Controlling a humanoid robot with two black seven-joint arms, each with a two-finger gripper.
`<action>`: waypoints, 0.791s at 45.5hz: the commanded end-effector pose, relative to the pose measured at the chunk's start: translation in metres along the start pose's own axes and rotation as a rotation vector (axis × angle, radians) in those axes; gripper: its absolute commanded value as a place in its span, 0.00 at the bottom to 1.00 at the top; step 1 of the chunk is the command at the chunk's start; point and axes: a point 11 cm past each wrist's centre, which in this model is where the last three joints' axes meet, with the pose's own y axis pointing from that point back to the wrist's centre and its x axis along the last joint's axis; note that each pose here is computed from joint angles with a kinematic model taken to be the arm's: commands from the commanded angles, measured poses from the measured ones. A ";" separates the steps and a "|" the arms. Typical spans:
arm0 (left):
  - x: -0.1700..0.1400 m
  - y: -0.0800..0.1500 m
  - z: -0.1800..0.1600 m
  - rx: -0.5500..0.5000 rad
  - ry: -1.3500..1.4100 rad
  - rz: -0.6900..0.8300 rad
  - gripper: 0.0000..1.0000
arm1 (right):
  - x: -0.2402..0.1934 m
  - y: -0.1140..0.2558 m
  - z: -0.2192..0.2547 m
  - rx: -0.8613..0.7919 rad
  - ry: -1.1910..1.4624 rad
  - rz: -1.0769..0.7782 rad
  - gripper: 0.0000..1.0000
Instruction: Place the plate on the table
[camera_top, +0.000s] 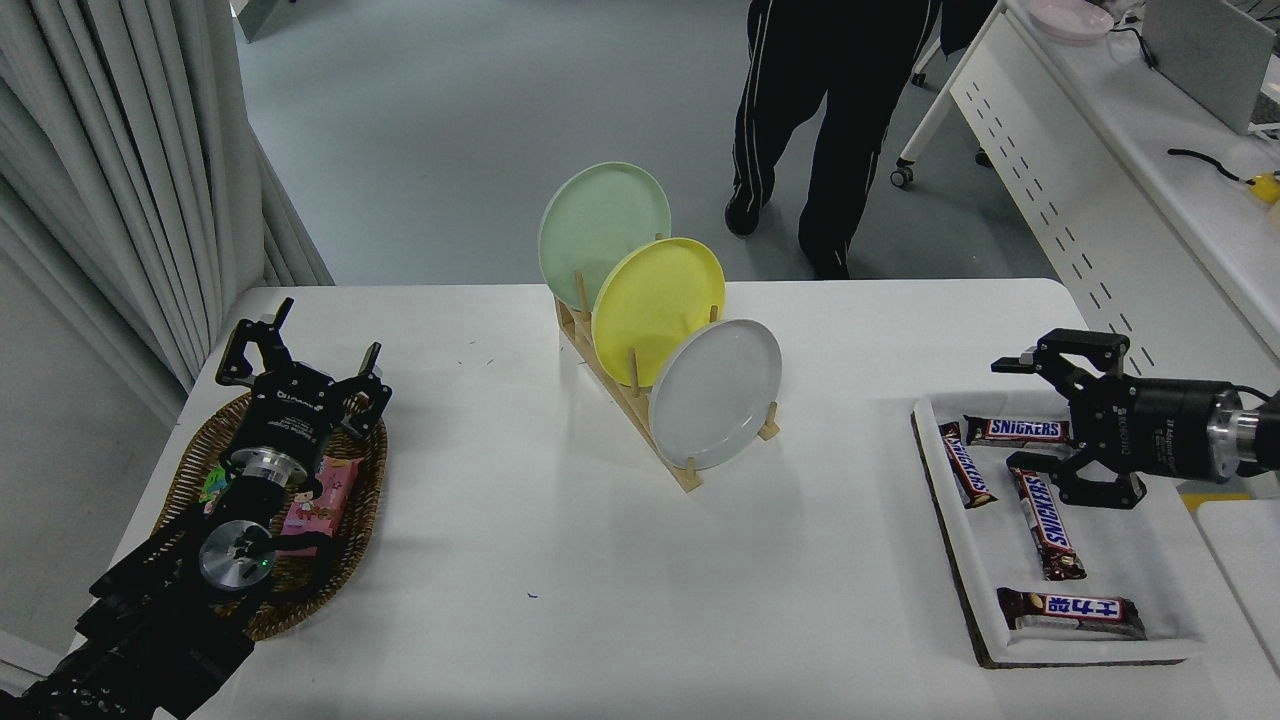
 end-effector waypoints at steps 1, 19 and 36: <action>0.000 0.000 0.000 -0.001 -0.001 0.000 1.00 | -0.033 -0.010 -0.025 0.073 -0.026 -0.111 0.96; 0.000 0.000 0.000 -0.002 0.001 0.000 1.00 | -0.057 -0.058 -0.055 0.072 -0.122 0.089 0.99; 0.000 0.000 0.000 0.000 0.000 0.000 1.00 | -0.109 -0.128 -0.067 0.062 -0.106 0.107 1.00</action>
